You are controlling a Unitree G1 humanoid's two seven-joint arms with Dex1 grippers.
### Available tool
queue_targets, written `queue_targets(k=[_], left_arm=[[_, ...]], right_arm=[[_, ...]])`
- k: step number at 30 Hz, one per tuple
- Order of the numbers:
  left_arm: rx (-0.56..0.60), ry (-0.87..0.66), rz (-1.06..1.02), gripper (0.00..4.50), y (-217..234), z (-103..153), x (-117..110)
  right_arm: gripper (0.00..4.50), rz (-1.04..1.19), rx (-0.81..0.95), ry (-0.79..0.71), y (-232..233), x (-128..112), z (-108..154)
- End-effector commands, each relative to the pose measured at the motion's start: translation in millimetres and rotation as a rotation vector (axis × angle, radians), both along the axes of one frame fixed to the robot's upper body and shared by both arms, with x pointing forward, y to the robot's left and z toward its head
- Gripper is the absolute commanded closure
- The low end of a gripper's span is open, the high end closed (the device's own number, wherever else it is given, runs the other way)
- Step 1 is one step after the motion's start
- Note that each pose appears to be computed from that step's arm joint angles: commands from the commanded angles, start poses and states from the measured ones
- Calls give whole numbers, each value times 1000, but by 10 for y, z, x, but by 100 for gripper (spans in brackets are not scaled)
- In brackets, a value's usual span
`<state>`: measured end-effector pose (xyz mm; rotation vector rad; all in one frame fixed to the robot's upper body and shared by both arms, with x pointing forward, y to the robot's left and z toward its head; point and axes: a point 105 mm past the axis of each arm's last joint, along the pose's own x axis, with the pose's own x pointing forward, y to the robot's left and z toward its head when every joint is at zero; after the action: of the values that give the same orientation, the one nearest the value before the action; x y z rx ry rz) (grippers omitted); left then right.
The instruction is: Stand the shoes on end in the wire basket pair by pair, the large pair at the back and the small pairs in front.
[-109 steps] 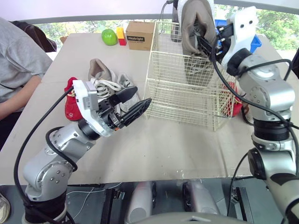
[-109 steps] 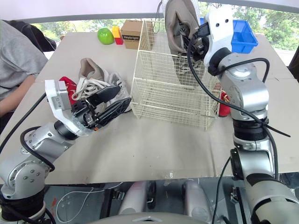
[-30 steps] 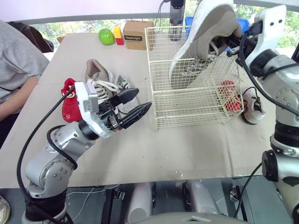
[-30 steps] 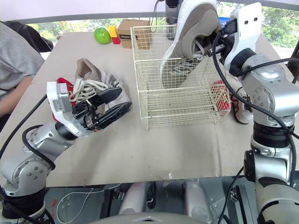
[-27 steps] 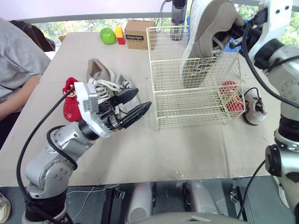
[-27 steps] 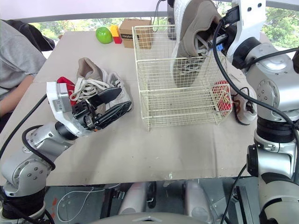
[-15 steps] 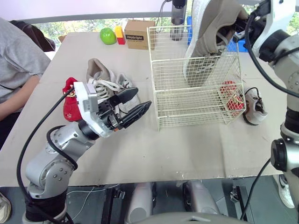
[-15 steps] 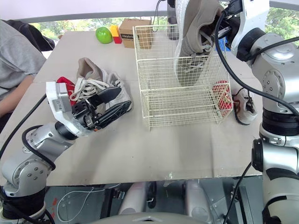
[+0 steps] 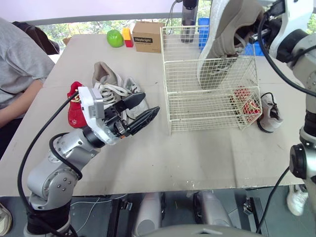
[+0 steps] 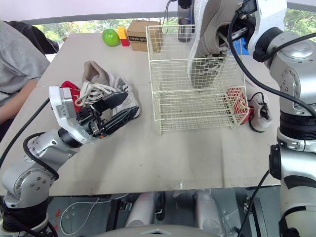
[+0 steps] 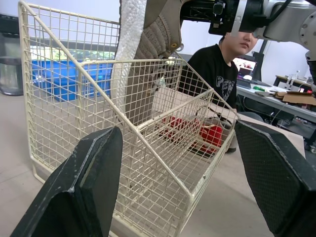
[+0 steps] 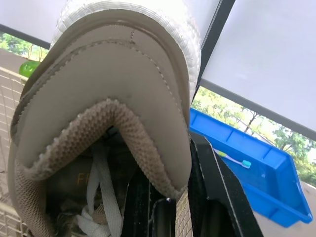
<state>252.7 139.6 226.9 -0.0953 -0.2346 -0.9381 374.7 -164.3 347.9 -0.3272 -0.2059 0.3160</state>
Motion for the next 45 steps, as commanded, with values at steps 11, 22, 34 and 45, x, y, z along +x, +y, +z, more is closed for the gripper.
queue_targets(k=[11, 22, 34, 45], left_arm=[[-4, -31, -8, 63, -21, 38, -34], [-31, -14, 22, 63, 71, 75, 19], [-94, 51, 668, 63, 851, -45, 43], [28, 343, 812, 63, 1479, -310, -22]], right_arm=[[81, -72, 62, -72, -456, -216, 35], [81, 40, 49, -94, -611, -544, -107], [3, 968, 97, 32, 797, -1481, -695], [3, 1124, 23, 65, 1098, -1521, -1010]])
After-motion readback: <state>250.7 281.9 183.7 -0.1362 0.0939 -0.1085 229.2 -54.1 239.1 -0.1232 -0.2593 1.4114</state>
